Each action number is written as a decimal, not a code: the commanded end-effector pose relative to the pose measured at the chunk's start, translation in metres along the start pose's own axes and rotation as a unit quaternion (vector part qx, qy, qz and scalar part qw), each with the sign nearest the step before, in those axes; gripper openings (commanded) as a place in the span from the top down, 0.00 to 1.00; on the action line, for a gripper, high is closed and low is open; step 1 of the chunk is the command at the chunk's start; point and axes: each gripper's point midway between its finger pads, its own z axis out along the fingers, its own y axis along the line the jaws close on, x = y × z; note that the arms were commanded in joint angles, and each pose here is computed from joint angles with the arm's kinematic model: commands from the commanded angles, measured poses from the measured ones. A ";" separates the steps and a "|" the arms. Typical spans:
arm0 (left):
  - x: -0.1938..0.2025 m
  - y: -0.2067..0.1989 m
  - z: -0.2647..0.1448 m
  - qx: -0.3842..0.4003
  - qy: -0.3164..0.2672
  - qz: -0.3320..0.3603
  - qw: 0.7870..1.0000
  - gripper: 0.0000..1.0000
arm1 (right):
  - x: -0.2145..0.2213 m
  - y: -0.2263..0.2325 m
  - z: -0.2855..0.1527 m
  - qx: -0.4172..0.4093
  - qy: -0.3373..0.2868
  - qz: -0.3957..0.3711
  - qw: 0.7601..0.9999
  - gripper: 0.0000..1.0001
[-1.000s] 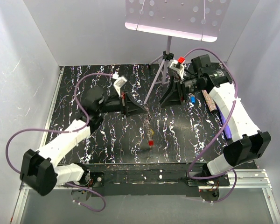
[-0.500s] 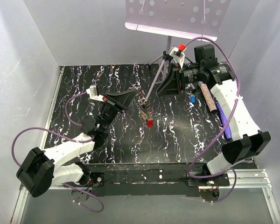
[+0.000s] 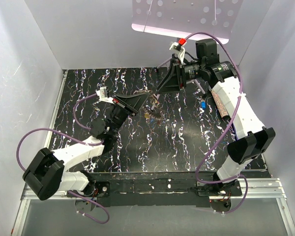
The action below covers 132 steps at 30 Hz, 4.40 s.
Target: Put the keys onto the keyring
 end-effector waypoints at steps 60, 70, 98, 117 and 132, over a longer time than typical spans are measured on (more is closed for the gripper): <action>-0.003 -0.047 0.007 0.093 0.026 0.091 0.991 1.00 | 0.009 0.041 -0.004 -0.057 -0.017 0.043 0.997 0.63; 0.006 -0.050 0.008 0.106 0.058 0.076 0.990 1.00 | 0.001 0.042 -0.007 -0.052 -0.015 0.007 0.999 0.53; 0.013 -0.039 0.010 0.091 0.074 0.065 0.991 1.00 | 0.015 0.047 0.007 -0.080 -0.003 0.026 0.996 0.99; 0.031 -0.007 -0.058 -0.011 0.458 -0.019 0.888 0.24 | 0.105 0.050 0.006 -0.094 0.073 0.083 0.989 0.99; 0.073 -0.007 -0.068 0.025 0.565 -0.093 0.819 0.31 | 0.124 0.058 0.020 -0.139 0.096 0.066 0.983 0.99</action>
